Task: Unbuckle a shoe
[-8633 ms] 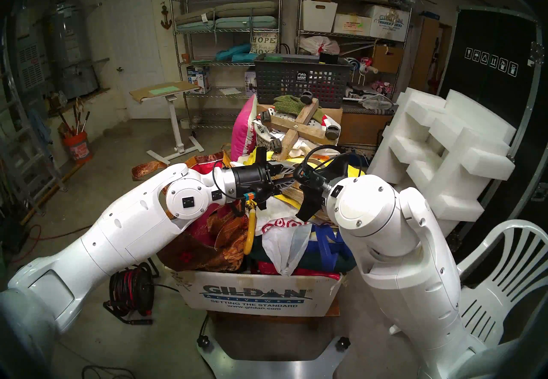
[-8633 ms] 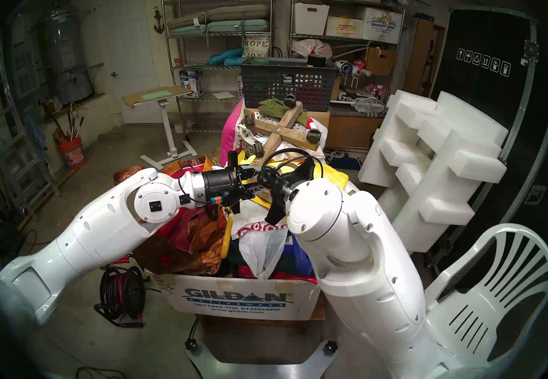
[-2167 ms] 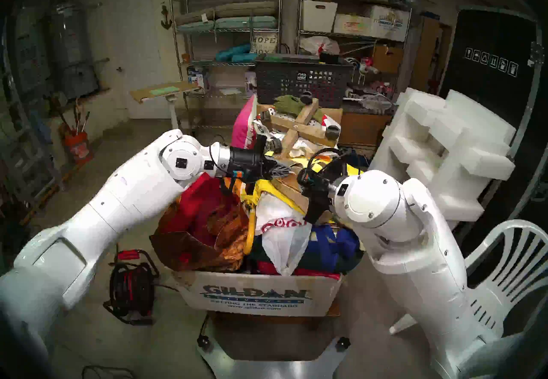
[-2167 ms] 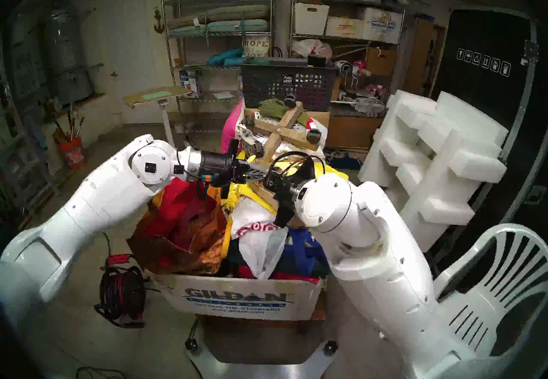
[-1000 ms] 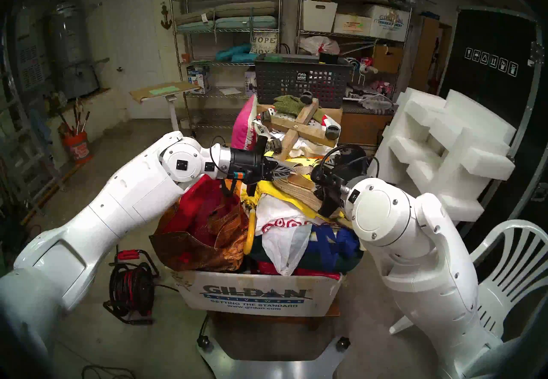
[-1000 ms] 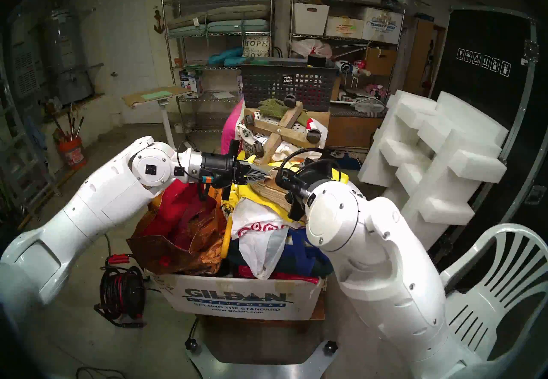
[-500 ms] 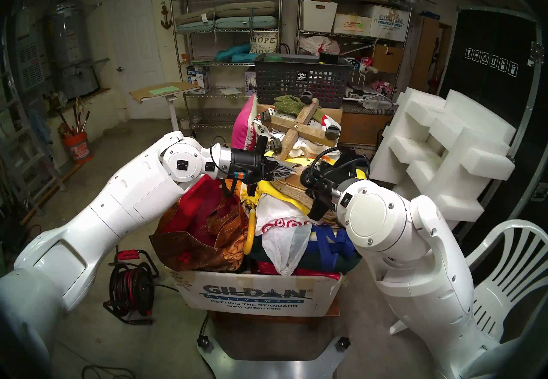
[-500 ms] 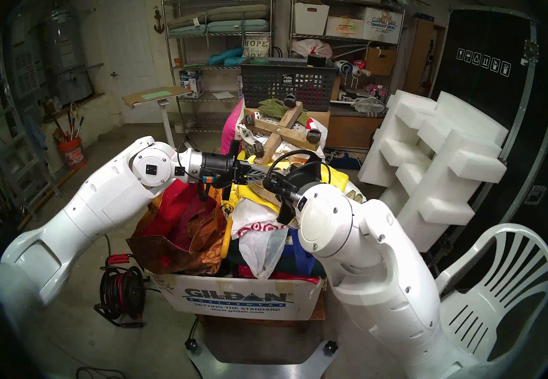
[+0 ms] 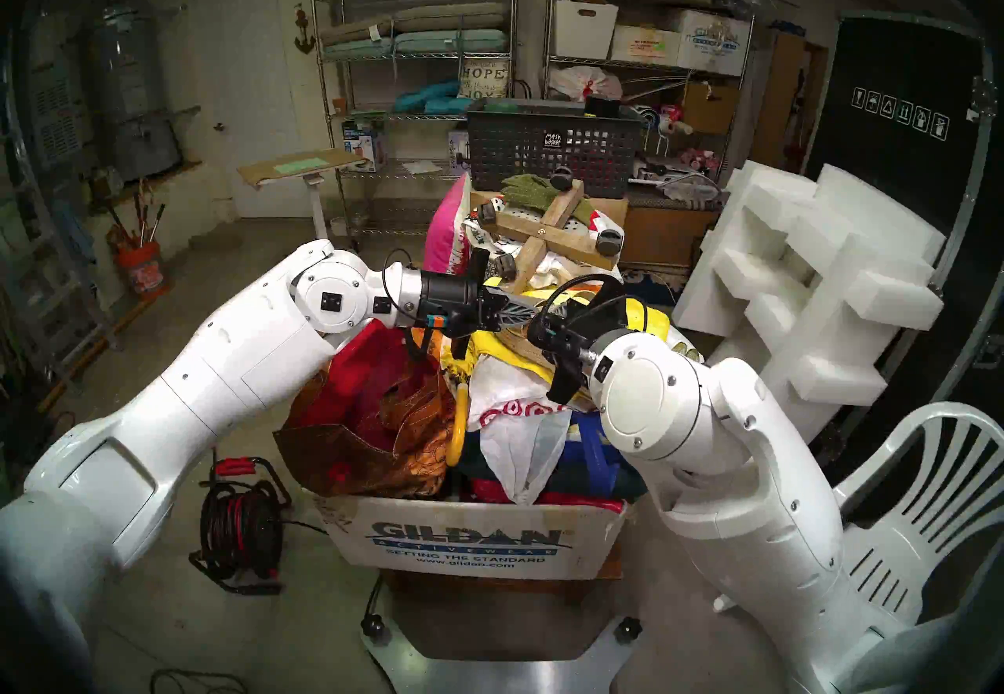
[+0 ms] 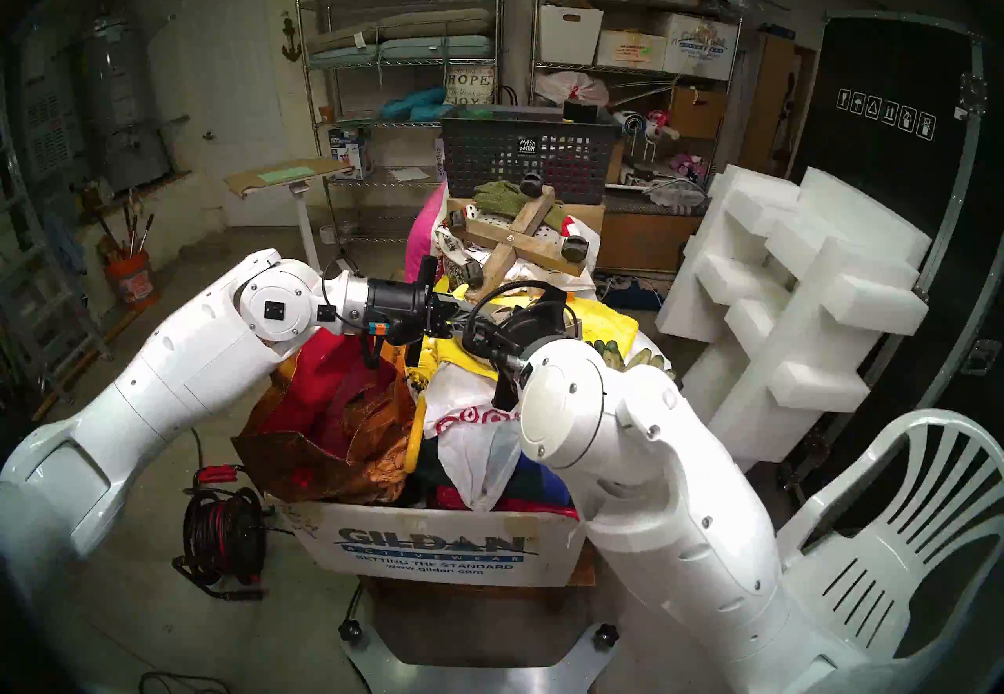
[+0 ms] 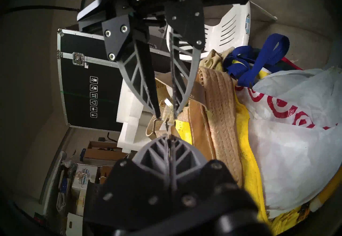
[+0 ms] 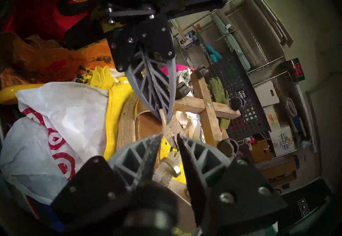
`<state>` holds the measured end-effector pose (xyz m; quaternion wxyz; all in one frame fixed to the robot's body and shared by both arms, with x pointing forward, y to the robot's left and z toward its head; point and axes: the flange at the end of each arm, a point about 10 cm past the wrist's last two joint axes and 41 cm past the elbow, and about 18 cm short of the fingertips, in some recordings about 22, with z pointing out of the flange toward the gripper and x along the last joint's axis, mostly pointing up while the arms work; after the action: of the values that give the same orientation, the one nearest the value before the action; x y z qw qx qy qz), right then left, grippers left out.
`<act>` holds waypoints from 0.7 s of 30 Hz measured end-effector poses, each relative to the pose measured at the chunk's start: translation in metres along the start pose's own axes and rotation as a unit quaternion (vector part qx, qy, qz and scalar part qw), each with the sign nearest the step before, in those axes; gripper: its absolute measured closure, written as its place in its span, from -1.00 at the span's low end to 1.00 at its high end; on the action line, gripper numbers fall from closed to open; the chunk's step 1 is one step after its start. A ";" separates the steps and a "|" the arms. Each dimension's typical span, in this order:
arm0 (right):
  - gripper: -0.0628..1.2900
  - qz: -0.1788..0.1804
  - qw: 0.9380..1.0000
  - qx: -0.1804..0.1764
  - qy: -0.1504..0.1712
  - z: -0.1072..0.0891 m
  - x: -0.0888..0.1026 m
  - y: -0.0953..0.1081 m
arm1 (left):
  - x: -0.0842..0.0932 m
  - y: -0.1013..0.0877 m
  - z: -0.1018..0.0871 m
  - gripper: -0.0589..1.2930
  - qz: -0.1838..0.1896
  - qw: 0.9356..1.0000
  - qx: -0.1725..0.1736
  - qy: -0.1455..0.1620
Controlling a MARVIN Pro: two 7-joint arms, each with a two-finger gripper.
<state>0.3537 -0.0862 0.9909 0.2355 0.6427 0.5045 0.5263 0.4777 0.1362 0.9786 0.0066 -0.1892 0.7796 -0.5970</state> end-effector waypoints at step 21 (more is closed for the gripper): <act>0.32 -0.021 1.000 -0.014 -0.016 0.010 0.001 -0.002 | 0.005 0.004 -0.007 0.94 0.001 1.000 -0.002 -0.004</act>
<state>0.3617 -0.0821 0.9863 0.2632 0.6371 0.5066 0.5178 0.4700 0.1422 0.9786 0.0097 -0.1910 0.7808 -0.5948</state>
